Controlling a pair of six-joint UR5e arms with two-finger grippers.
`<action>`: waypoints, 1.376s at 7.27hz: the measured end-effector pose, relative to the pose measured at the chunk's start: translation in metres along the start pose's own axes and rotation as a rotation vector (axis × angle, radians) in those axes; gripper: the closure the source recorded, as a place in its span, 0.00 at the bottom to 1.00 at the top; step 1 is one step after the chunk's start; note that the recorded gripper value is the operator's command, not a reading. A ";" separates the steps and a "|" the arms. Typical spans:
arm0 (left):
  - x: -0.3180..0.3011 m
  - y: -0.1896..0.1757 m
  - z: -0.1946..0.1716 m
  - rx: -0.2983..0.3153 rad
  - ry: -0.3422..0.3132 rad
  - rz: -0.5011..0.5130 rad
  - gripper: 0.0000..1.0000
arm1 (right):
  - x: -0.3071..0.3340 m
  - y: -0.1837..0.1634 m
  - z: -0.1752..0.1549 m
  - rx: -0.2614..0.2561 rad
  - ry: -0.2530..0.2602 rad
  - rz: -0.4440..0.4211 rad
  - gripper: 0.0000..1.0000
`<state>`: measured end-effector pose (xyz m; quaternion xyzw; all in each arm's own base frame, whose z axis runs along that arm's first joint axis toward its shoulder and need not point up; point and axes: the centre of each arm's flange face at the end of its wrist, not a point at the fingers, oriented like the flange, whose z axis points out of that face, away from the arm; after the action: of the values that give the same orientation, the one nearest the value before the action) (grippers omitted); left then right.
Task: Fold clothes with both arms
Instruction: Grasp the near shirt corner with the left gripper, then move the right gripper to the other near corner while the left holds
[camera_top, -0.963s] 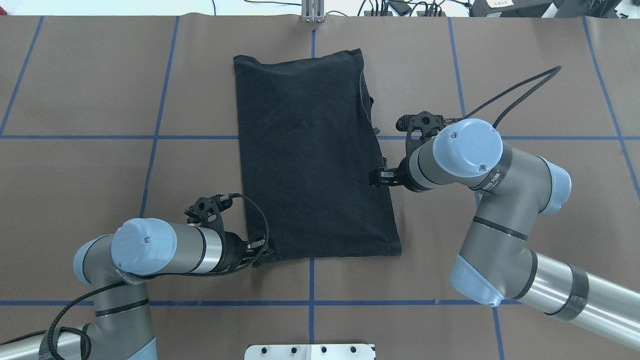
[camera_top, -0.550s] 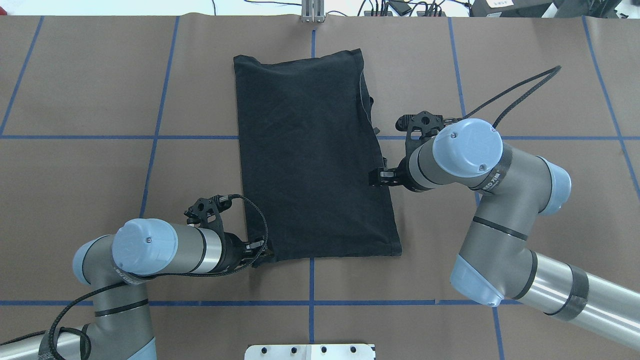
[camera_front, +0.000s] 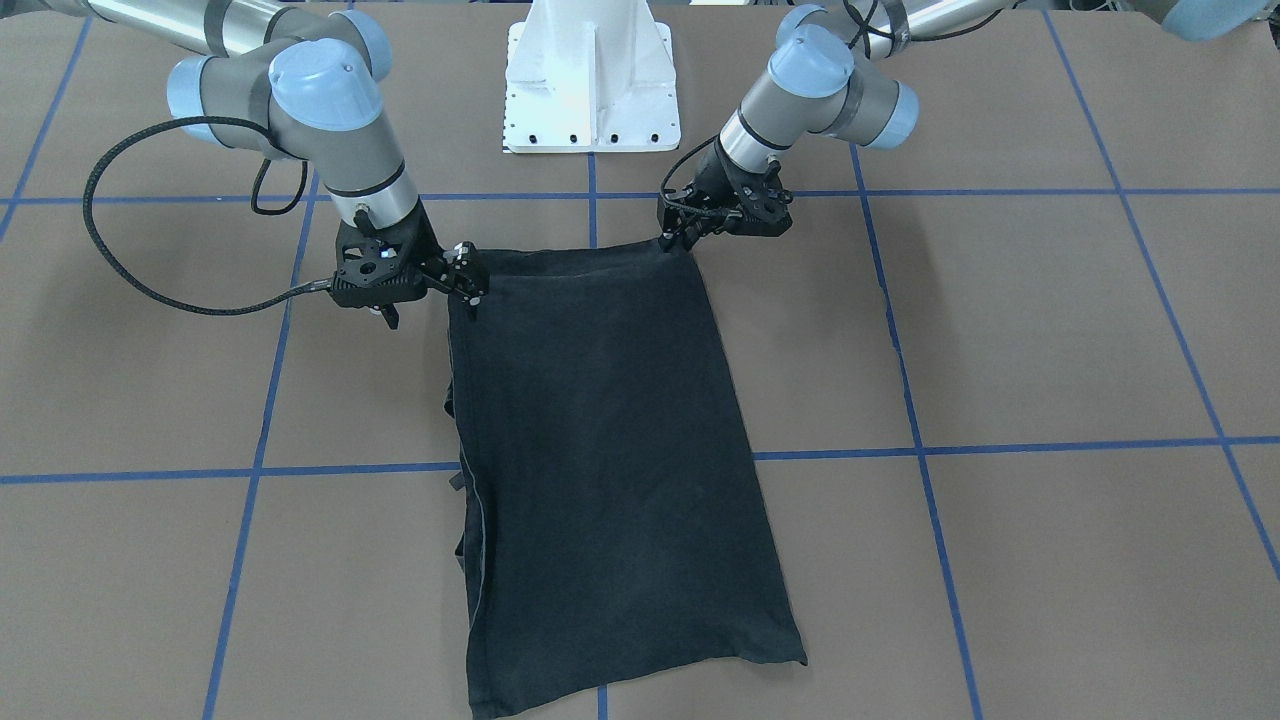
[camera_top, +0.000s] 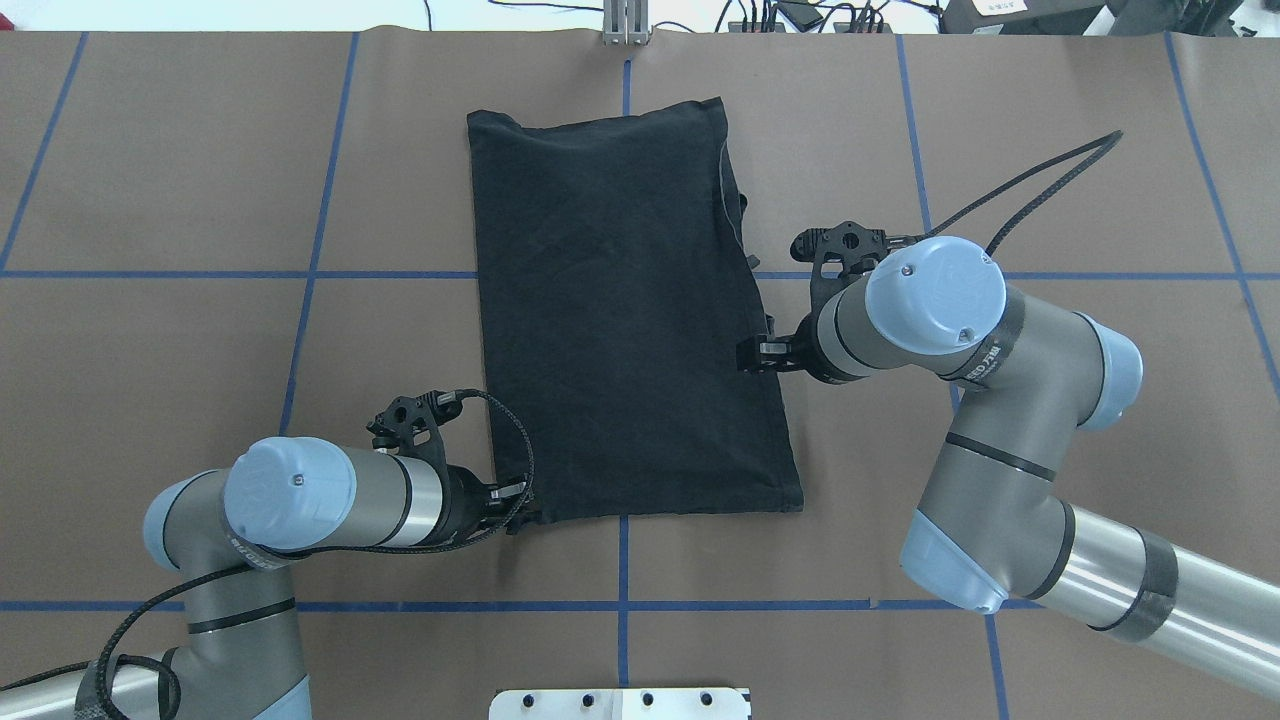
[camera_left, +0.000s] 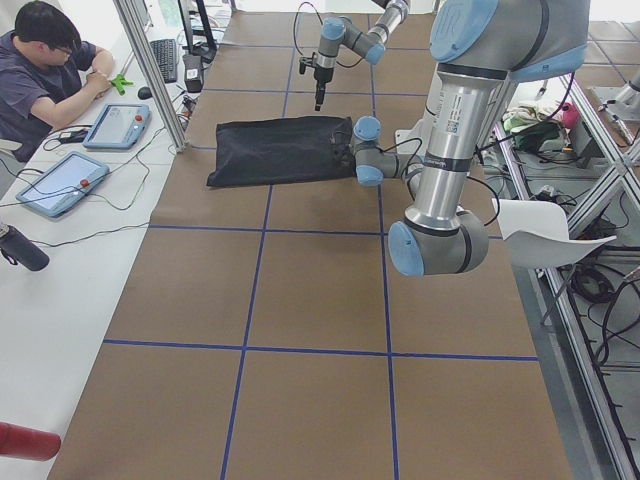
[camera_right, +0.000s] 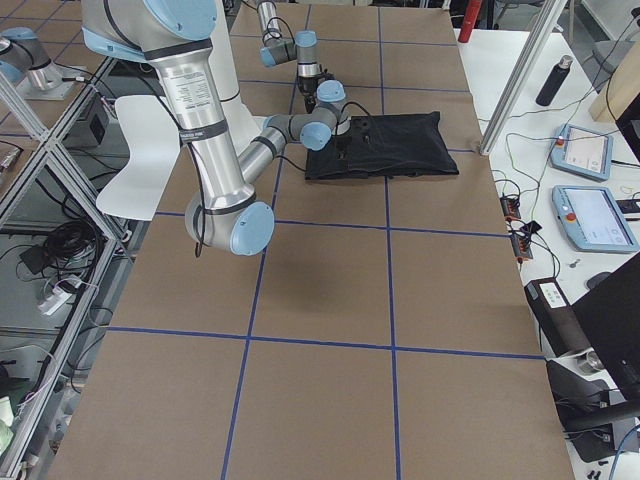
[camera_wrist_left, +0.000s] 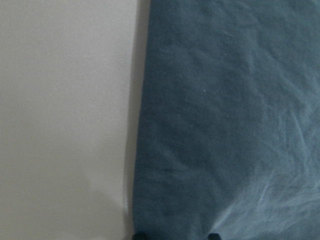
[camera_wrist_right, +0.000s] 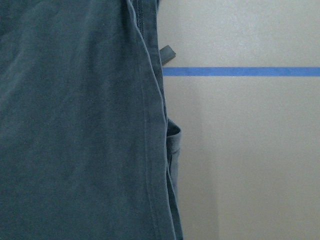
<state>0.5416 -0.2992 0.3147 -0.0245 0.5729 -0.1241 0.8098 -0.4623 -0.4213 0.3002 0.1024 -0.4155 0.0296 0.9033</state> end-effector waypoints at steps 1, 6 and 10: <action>0.001 0.000 -0.003 0.000 0.003 0.001 1.00 | 0.001 0.000 0.001 -0.001 0.003 0.000 0.00; 0.012 0.008 -0.040 -0.040 -0.011 0.017 1.00 | -0.021 0.038 0.011 -0.057 -0.010 0.088 0.00; 0.012 0.015 -0.040 -0.055 -0.021 0.021 1.00 | -0.028 0.063 0.041 -0.049 0.043 0.105 0.14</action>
<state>0.5102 -0.2834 0.2868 -0.0422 0.5678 -0.0995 0.8160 -0.5202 -0.3676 0.3151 0.0574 -0.4013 0.0690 0.9115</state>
